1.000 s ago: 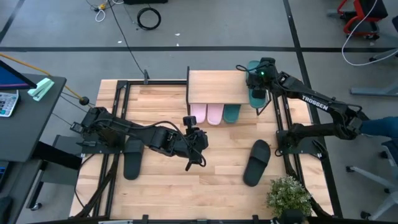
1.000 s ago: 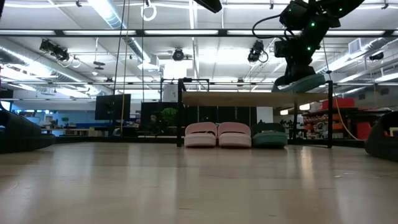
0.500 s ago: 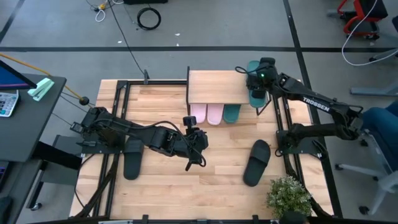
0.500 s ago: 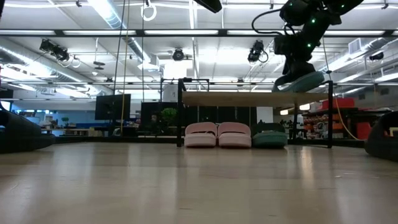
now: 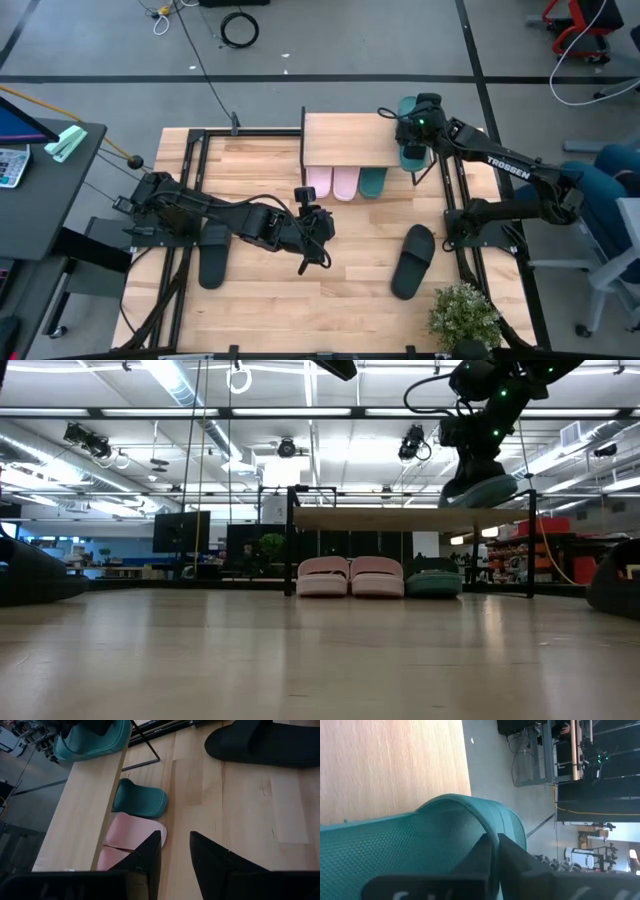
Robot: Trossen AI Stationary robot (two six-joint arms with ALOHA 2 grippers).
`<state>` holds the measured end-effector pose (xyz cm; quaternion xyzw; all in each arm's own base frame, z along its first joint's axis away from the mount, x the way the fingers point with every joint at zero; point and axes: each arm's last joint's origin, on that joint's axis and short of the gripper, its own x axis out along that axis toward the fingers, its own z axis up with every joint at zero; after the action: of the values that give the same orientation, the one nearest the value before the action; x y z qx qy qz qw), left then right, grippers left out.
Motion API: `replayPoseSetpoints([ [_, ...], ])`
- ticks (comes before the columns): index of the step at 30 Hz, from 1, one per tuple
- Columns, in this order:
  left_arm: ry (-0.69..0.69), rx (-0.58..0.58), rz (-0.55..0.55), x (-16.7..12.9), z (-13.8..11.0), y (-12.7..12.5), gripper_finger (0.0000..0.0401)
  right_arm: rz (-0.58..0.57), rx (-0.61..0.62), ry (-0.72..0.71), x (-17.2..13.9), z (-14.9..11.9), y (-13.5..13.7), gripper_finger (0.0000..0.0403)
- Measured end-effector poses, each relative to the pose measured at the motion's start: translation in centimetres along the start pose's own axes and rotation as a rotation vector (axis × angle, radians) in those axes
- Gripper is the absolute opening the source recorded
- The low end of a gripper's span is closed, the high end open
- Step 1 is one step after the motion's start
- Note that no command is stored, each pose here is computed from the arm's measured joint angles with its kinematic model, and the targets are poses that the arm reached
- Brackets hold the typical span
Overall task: Pick and place slides into the shelf
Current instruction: Put the dark green slide on the shelf
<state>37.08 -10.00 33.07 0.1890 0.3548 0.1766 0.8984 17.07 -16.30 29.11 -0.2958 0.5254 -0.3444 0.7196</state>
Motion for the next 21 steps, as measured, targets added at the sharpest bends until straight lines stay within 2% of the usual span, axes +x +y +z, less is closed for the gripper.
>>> replayPoseSetpoints([
  [13,0.0,0.0,0.0,0.0,0.0,0.0,0.0107,0.044,-0.018,-0.092,-0.1,0.5,0.1,0.0014],
  [21,0.0,0.0,0.0,0.0,0.0,0.0,0.0107,0.058,-0.025,-0.002,0.3,-0.6,0.0,0.0014],
])
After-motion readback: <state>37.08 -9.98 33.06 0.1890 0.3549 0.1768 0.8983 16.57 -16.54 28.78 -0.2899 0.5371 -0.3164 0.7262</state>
